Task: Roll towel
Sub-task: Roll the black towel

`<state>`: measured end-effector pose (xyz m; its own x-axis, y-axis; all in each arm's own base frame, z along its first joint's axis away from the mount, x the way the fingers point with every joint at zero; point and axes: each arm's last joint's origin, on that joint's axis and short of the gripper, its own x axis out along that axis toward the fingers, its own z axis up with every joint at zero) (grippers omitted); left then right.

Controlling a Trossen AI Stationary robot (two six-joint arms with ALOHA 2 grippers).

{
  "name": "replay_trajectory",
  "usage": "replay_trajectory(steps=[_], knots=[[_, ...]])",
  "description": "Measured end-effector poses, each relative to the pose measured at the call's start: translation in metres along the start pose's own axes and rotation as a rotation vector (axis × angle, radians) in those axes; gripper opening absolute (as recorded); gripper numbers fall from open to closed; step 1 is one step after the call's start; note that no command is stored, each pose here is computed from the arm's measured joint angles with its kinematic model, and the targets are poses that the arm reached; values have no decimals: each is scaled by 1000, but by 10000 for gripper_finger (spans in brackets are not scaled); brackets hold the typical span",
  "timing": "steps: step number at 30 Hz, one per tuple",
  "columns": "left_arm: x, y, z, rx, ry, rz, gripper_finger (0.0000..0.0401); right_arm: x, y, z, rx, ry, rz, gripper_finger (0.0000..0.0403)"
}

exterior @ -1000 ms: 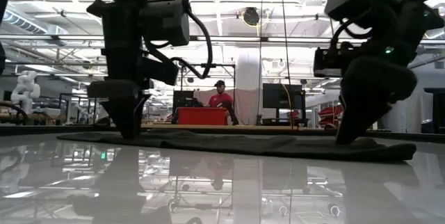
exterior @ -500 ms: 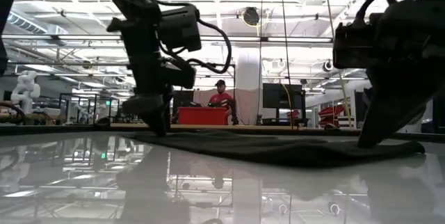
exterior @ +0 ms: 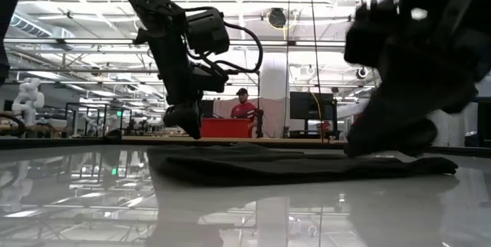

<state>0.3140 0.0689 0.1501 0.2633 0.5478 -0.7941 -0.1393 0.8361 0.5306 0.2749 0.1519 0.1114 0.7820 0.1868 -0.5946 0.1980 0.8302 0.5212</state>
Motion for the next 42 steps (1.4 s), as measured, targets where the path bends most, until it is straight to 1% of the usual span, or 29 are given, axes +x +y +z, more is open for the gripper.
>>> replay_trajectory(steps=[4, 7, 9, 14, 17, 22, 25, 28, 32, 36, 38, 42], knots=[[-9, -3, 2, 5, 14, -12, 199, 0, 13, 10, -92, 17, 31, 100], [-19, -9, 3, -8, 25, -64, 199, -3, 23, 18, -171, 56, 16, 100], [-26, -16, 5, -25, 31, -129, 199, -7, 26, 22, -231, 92, -27, 100], [-41, -41, 7, -71, 30, -351, 199, -14, 22, 32, -366, 130, -217, 100], [-51, -56, 7, -87, 20, -394, 199, -14, 14, 37, -423, 144, -268, 100], [-65, -78, 7, -95, 9, -418, 199, -12, -5, 49, -447, 184, -342, 100], [-69, -87, 6, -91, 7, -424, 199, -11, -13, 56, -455, 190, -367, 100], [-72, -92, 5, -77, -12, -398, 199, -11, -20, 60, -460, 198, -387, 100], [-71, -93, 5, -78, -28, -350, 199, -10, -26, 63, -453, 208, -405, 100], [-61, -91, 4, -86, -3, -327, 199, -5, -31, 59, -448, 228, -419, 100], [-54, -90, 5, -92, 11, -320, 199, -1, -33, 56, -428, 242, -423, 100], [-37, -90, 5, -62, 45, -296, 199, 6, -34, 51, -373, 258, -409, 100]])
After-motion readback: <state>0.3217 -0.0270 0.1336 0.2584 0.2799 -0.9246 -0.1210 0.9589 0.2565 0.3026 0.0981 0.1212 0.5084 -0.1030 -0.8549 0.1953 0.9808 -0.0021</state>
